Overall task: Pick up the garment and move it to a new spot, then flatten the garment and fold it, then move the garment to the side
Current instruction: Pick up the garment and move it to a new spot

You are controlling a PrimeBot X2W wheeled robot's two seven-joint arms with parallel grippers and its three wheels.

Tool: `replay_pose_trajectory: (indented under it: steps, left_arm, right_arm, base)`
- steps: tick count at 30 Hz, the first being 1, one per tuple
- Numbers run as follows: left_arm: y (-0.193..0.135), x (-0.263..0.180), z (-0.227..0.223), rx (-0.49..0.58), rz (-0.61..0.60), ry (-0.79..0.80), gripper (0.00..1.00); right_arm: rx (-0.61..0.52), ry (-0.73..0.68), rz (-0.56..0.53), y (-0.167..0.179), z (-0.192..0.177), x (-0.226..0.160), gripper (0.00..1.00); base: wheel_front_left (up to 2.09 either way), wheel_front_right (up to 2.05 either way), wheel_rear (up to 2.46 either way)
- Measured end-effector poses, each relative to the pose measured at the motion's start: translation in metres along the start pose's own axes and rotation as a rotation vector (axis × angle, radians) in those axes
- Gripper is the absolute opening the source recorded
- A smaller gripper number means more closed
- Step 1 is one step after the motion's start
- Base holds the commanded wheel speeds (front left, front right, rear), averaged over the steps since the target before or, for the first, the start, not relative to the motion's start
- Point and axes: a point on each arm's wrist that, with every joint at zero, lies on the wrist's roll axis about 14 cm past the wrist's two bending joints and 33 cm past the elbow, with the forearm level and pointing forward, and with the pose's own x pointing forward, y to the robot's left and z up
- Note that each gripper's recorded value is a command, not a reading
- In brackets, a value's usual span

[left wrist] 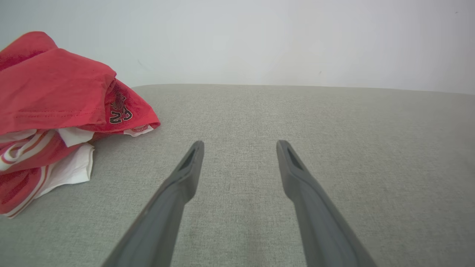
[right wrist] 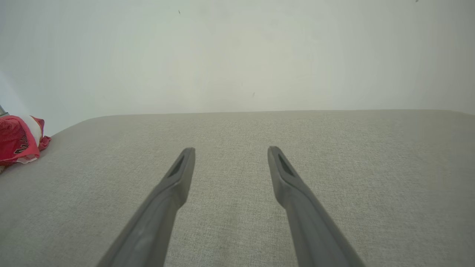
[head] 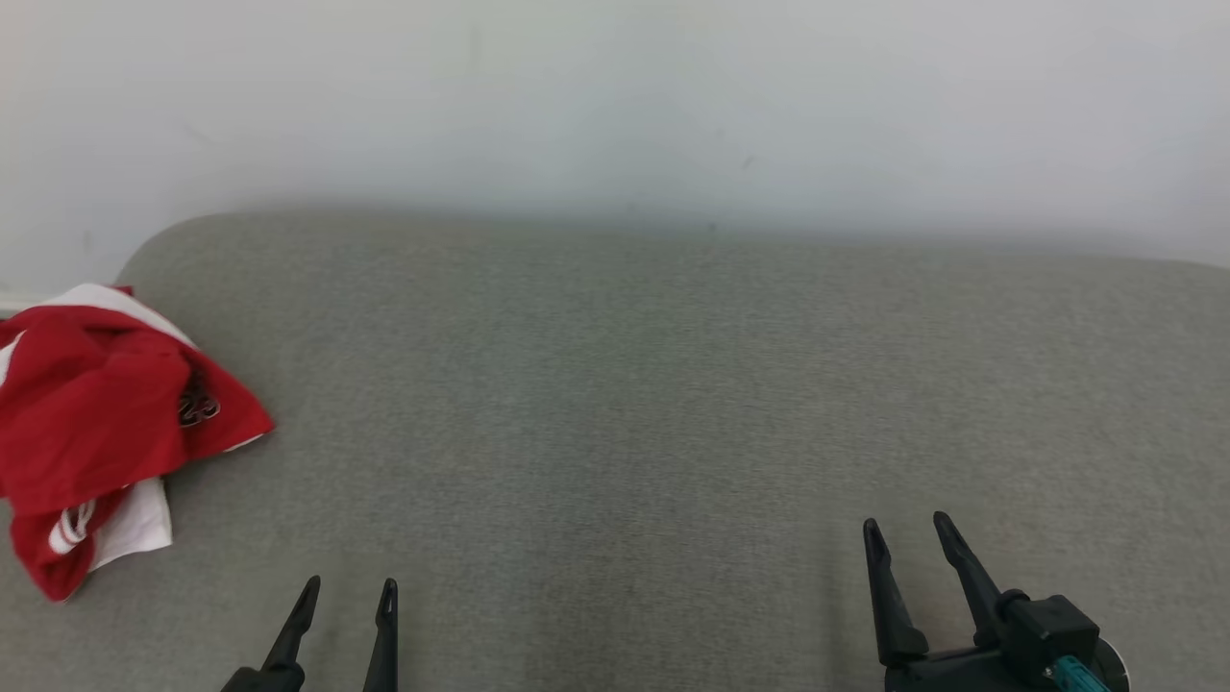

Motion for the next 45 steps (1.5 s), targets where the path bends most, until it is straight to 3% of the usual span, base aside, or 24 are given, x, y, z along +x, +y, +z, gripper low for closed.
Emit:
replay_pose_trajectory:
  steps: [7,18,25,33,45]
  left_arm:
    - [0.035,-0.020,0.000,-0.011,0.127,-0.002,1.00]
    - [0.109,-0.085,-0.003,-0.016,0.423,0.008,1.00]
    - [0.133,-0.119,-0.009,-0.031,0.551,0.030,1.00]
    - [0.148,-0.101,-0.002,-0.075,0.579,0.003,1.00]
    - [0.202,0.002,0.070,0.196,0.408,-0.043,1.00]
  right_arm:
    - [-0.002,0.023,0.136,0.040,-0.008,0.019,1.00]
    - [0.007,0.054,0.401,0.128,-0.021,0.052,1.00]
    - [0.026,0.072,0.515,0.168,-0.030,0.065,1.00]
    - [0.036,0.114,0.526,0.165,-0.049,0.074,1.00]
    - [0.006,0.115,0.471,0.125,-0.063,0.096,1.00]
  base:
    - [0.00,0.00,0.00]
    - [0.00,0.00,0.00]
    - [0.00,0.00,0.00]
    - [0.00,0.00,0.00]
    - [0.00,0.00,0.00]
